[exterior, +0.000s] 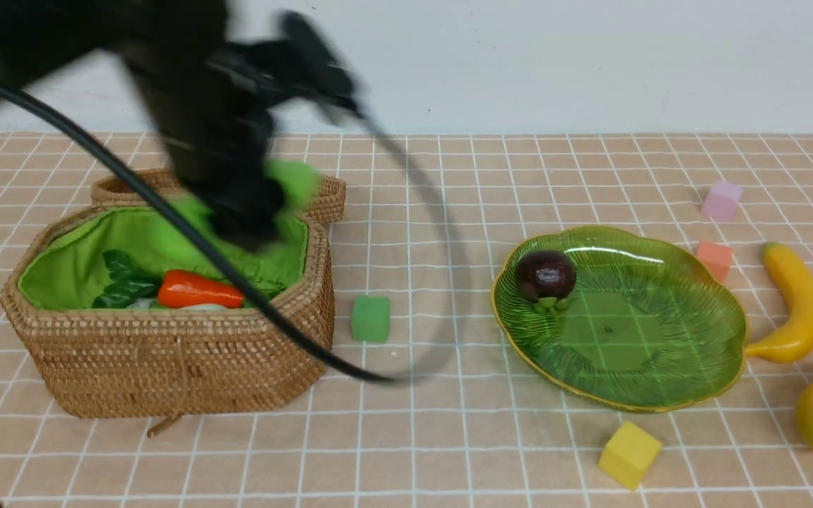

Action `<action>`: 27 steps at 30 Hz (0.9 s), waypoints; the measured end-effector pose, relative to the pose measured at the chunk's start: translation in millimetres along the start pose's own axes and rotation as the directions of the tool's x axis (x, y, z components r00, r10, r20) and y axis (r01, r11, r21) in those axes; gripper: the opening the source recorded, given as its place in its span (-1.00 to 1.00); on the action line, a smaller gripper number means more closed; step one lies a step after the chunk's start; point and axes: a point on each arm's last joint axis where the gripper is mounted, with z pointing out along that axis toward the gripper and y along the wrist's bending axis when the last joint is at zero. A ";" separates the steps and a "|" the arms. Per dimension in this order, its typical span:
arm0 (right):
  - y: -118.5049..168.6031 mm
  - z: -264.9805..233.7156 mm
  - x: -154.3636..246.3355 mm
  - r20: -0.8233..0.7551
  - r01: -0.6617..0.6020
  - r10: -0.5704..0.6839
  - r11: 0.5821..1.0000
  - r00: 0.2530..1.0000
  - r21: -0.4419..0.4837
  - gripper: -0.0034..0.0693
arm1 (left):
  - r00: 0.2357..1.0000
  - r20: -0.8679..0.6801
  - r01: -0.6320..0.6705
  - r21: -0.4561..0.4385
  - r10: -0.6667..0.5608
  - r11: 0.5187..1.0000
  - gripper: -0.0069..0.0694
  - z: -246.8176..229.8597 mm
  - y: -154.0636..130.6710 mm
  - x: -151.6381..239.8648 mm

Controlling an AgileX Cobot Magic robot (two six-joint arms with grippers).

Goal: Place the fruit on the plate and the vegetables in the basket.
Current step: Take a chayote with your left arm and place it on the basket on the left, then use the right arm to grab a mango and put it into the right plate

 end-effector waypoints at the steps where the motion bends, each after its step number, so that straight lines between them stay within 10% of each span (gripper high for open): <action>1: 0.2 0.0 -0.1 0.001 -0.001 0.001 1.000 1.000 -0.002 -0.33 | 1.000 -0.001 -0.002 -0.001 0.002 1.000 0.34 8.2 15.1 10.6; 14: -4.4 19.3 -8.7 -0.040 -0.052 0.053 0.998 0.998 0.036 -0.32 | 0.997 0.003 0.075 0.038 -0.075 0.996 0.91 37.8 44.7 34.2; 17: -10.1 42.3 -15.0 -0.105 -0.051 0.060 0.995 0.993 0.081 -0.31 | 0.960 0.080 0.259 0.109 -0.268 0.960 0.72 19.2 34.5 25.4; 22: -25.6 92.5 -23.6 -0.227 -0.030 0.076 0.980 0.971 0.199 -0.29 | 0.888 0.172 0.389 0.215 -0.427 0.896 -0.55 -53.7 -13.2 5.8; 27: -48.0 129.2 -23.0 -0.318 -0.040 0.155 0.940 0.935 0.338 -0.27 | 0.871 0.220 0.382 0.258 -0.439 0.887 -0.85 -96.1 -57.1 14.8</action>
